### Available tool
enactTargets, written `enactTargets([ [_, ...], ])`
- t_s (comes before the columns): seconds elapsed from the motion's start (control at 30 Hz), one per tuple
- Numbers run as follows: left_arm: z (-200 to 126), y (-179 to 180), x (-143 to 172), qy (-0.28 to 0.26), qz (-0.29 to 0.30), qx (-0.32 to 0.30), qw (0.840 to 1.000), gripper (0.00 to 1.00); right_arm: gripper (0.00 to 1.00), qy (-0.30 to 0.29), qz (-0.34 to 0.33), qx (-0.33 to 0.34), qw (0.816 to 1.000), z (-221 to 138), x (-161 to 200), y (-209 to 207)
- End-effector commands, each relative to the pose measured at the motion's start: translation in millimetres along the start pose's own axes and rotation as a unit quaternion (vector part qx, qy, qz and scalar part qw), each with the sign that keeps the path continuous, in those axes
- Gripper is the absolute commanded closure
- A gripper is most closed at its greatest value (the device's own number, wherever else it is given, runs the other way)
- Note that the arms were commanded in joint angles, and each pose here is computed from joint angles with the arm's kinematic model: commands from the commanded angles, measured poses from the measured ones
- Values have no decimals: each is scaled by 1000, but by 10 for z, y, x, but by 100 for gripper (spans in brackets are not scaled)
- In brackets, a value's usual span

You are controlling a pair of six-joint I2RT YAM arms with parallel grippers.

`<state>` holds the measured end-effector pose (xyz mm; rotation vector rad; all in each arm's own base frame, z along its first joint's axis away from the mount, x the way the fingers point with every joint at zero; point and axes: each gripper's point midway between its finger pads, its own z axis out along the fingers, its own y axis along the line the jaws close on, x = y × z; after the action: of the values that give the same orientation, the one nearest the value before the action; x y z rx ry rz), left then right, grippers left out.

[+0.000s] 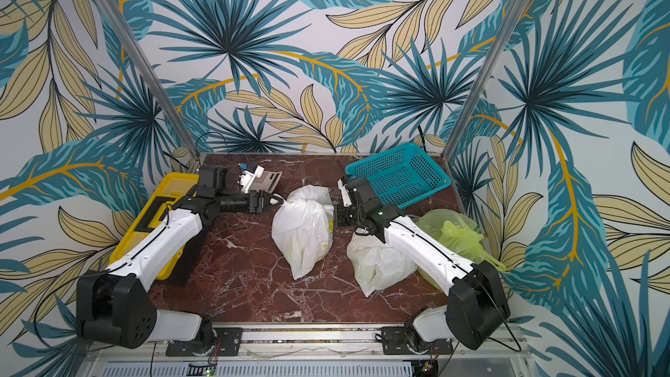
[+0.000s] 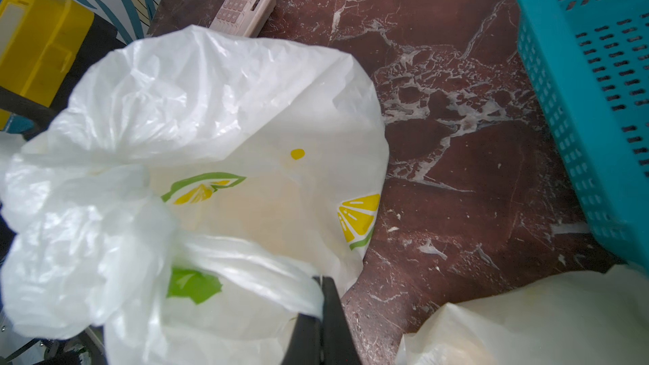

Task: Place the pears into plastic bags & tie knots
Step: Tie the plastic bag at the center of the board.

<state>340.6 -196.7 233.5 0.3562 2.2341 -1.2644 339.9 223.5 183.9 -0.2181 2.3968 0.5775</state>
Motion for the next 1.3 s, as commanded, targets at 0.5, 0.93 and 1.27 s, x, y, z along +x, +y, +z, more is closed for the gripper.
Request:
enactTargets([
  [0.5, -577, 635, -261, -109, -11, -127, 986, 100, 100, 67, 6, 282, 957, -261, 435, -1312],
  [0.93, -294, 960, 27, -70, -59, -148, 985, 100, 100, 44, 100, 188, 976, -23, 432, -1231],
  [1.27, -350, 898, 42, -77, -67, -137, 985, 100, 100, 52, 93, 206, 973, -163, 375, -1400],
])
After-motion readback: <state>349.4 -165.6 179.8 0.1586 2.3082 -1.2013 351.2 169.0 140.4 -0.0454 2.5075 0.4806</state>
